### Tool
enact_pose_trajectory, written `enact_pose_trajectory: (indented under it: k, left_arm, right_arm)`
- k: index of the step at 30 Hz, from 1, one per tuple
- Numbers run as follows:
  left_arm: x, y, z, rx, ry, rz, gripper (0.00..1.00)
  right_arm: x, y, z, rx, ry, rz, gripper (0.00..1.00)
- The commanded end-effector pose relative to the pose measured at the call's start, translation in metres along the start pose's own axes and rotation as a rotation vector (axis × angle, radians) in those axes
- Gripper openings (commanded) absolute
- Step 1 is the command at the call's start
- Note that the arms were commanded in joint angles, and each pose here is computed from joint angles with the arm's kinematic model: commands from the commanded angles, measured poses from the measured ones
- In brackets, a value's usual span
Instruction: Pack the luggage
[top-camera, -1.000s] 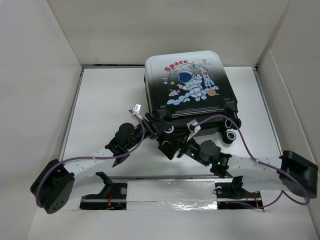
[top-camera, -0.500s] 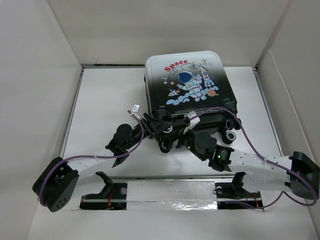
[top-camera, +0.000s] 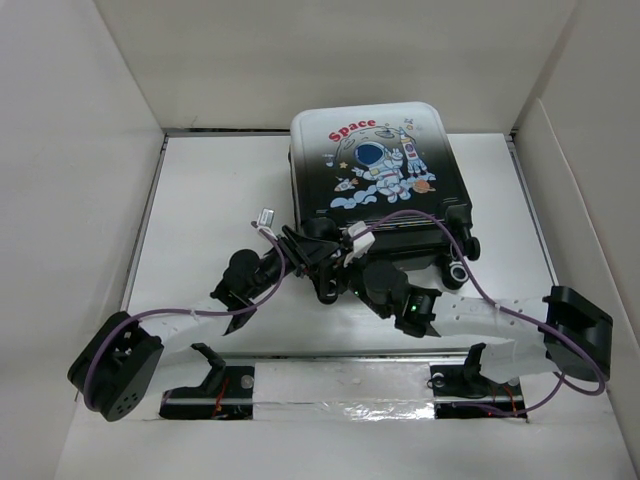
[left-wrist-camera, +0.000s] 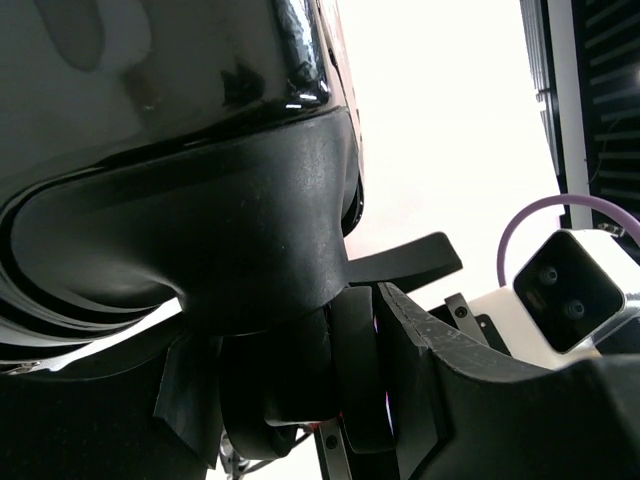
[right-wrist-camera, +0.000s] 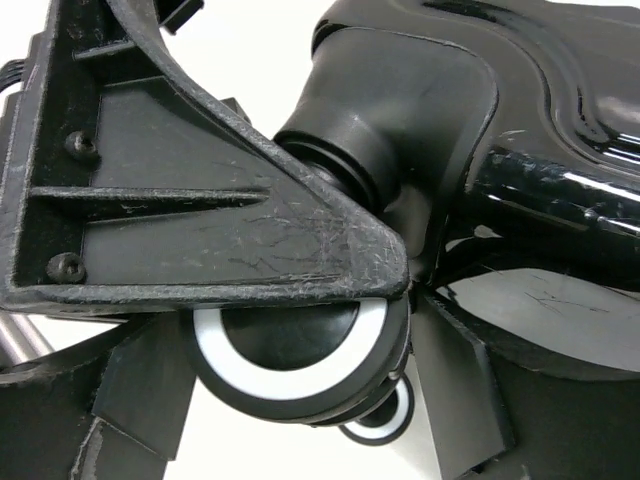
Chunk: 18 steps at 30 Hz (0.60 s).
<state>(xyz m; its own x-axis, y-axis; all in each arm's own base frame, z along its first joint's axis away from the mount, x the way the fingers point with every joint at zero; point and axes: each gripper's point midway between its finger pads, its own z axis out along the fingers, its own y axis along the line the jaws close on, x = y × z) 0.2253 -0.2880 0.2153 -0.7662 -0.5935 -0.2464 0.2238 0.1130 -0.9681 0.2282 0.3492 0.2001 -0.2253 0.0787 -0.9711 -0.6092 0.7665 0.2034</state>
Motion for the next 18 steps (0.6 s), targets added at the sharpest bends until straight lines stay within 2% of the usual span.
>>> enact_pose_trajectory:
  k: [1, 2, 4, 7, 8, 9, 10, 11, 12, 13, 14, 17, 18]
  left_arm:
    - [0.020, -0.063, -0.017, 0.253, 0.107, 0.067, 0.00]
    - [0.021, -0.062, -0.018, 0.250, 0.111, 0.062, 0.00]
    - [0.023, -0.060, -0.019, 0.245, 0.117, 0.059, 0.00]
    - [0.024, -0.055, -0.019, 0.230, 0.122, 0.059, 0.00]
    - [0.024, -0.054, -0.019, 0.226, 0.123, 0.062, 0.00]
    - [0.025, -0.051, -0.019, 0.215, 0.128, 0.066, 0.00]
    - [0.022, -0.048, -0.019, 0.205, 0.119, 0.071, 0.01]
    - [0.022, -0.049, -0.020, 0.201, 0.118, 0.078, 0.07]
    - [0.020, -0.039, -0.019, 0.159, 0.115, 0.076, 0.26]
    - [0.016, -0.036, -0.019, 0.142, 0.102, 0.106, 0.37]
    - [0.012, -0.028, -0.020, 0.092, 0.092, 0.111, 0.56]
    - [-0.013, -0.023, -0.024, 0.021, -0.003, 0.208, 0.71]
    - [-0.015, -0.006, -0.028, -0.070, -0.006, 0.216, 0.78]
  right_arm:
    - [-0.063, 0.002, 0.011, 0.034, -0.217, 0.065, 0.81]
    - [-0.064, 0.001, 0.012, 0.038, -0.229, 0.068, 0.81]
    - [-0.069, 0.002, 0.013, 0.036, -0.253, 0.062, 0.75]
    - [-0.074, 0.003, 0.013, 0.032, -0.272, 0.056, 0.60]
    - [-0.076, 0.004, 0.014, 0.030, -0.277, 0.055, 0.52]
    - [-0.076, 0.004, 0.014, 0.031, -0.277, 0.054, 0.33]
    - [-0.077, 0.004, 0.013, 0.031, -0.278, 0.055, 0.29]
    - [-0.075, 0.003, 0.013, 0.032, -0.276, 0.052, 0.26]
    - [-0.076, 0.003, 0.012, 0.032, -0.274, 0.052, 0.21]
    - [-0.073, 0.002, 0.012, 0.033, -0.268, 0.055, 0.18]
    - [-0.070, 0.002, 0.012, 0.033, -0.259, 0.051, 0.16]
    - [-0.068, 0.003, 0.012, 0.029, -0.246, 0.059, 0.14]
    - [-0.066, 0.004, 0.012, 0.022, -0.242, 0.059, 0.13]
